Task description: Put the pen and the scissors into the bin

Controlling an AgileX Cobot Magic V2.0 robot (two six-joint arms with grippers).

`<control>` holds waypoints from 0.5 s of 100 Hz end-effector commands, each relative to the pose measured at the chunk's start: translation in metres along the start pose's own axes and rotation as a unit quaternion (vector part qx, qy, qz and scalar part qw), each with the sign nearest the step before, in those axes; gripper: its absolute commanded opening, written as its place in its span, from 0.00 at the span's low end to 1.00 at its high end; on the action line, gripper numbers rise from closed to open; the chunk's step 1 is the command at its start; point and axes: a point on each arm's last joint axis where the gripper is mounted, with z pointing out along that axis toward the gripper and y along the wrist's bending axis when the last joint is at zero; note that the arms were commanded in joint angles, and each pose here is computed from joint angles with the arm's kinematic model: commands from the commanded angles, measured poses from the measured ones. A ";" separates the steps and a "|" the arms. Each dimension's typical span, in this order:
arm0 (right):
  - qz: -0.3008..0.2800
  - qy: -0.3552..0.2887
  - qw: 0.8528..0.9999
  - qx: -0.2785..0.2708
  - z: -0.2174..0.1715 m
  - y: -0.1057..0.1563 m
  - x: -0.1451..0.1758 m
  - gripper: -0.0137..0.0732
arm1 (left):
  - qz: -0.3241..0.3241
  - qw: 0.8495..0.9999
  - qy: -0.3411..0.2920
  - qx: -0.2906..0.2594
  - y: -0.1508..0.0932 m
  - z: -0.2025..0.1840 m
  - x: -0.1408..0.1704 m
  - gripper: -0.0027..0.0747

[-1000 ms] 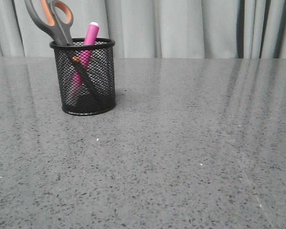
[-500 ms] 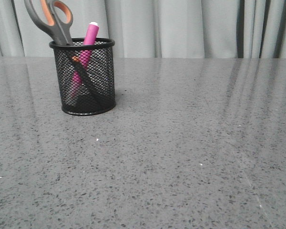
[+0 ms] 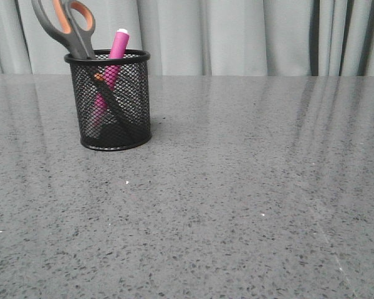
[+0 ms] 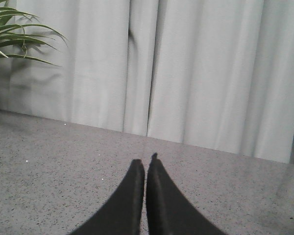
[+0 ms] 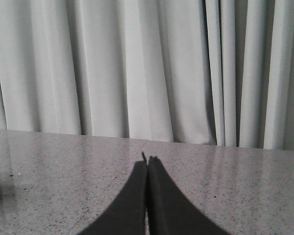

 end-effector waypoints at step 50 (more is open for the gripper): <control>-0.004 -0.037 0.999 -0.011 0.001 0.002 -0.013 0.08 | -0.010 1.000 -0.006 0.007 -0.002 0.001 -0.007 0.01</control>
